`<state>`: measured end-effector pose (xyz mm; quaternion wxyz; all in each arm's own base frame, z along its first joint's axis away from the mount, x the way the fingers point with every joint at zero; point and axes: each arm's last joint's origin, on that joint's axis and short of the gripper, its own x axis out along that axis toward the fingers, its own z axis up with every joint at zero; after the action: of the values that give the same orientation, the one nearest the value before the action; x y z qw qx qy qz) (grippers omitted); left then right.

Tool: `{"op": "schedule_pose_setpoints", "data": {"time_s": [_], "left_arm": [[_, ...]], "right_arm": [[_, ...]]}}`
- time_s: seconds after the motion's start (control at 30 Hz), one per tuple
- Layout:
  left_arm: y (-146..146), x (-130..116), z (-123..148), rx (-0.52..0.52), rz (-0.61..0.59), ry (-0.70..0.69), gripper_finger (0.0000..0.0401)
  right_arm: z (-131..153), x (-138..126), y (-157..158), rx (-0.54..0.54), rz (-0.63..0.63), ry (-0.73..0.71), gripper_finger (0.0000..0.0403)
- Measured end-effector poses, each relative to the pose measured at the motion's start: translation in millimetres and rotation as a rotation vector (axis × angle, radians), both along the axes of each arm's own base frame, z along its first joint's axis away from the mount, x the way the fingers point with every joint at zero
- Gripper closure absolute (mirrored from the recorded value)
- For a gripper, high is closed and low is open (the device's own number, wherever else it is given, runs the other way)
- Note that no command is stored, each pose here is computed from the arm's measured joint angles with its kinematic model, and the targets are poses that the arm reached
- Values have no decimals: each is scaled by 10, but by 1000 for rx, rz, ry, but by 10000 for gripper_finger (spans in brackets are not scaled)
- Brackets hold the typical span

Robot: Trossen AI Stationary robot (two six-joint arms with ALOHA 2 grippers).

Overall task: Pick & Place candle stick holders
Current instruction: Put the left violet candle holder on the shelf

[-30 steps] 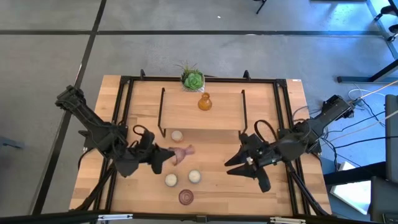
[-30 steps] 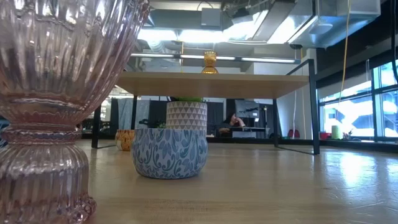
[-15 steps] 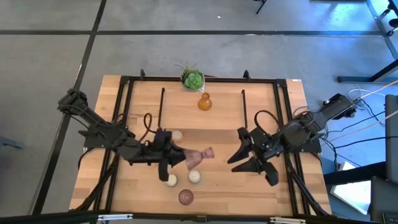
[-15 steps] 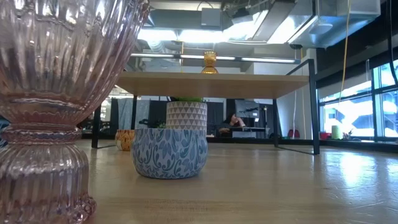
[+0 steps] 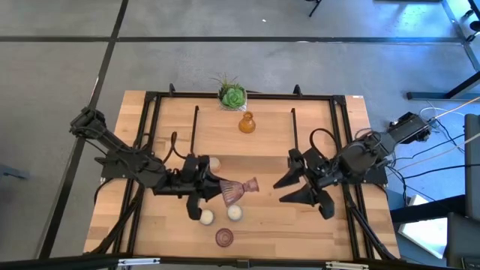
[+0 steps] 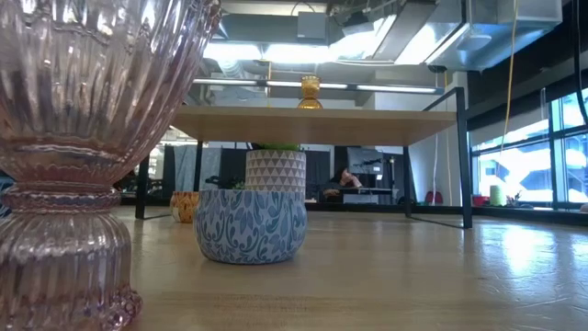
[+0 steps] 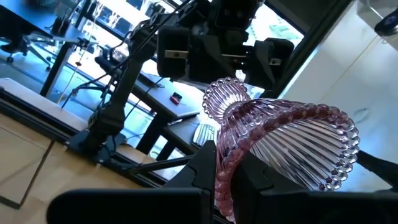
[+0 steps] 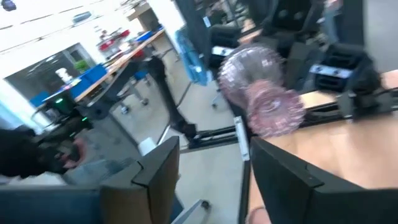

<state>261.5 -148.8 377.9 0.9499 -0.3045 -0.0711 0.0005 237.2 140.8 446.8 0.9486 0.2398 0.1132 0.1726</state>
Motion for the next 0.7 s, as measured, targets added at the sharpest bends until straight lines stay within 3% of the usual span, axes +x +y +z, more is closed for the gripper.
{"op": "schedule_pose_setpoints", "data": {"time_s": [0.43,0.7], "left_arm": [[216,132,35,21,-19,-47,385],[296,391,-105,-4,-64,-75,385]], "right_arm": [[-23,78,-147,-15,-57,20,186],[-24,87,-163,-24,-54,16,186]]}}
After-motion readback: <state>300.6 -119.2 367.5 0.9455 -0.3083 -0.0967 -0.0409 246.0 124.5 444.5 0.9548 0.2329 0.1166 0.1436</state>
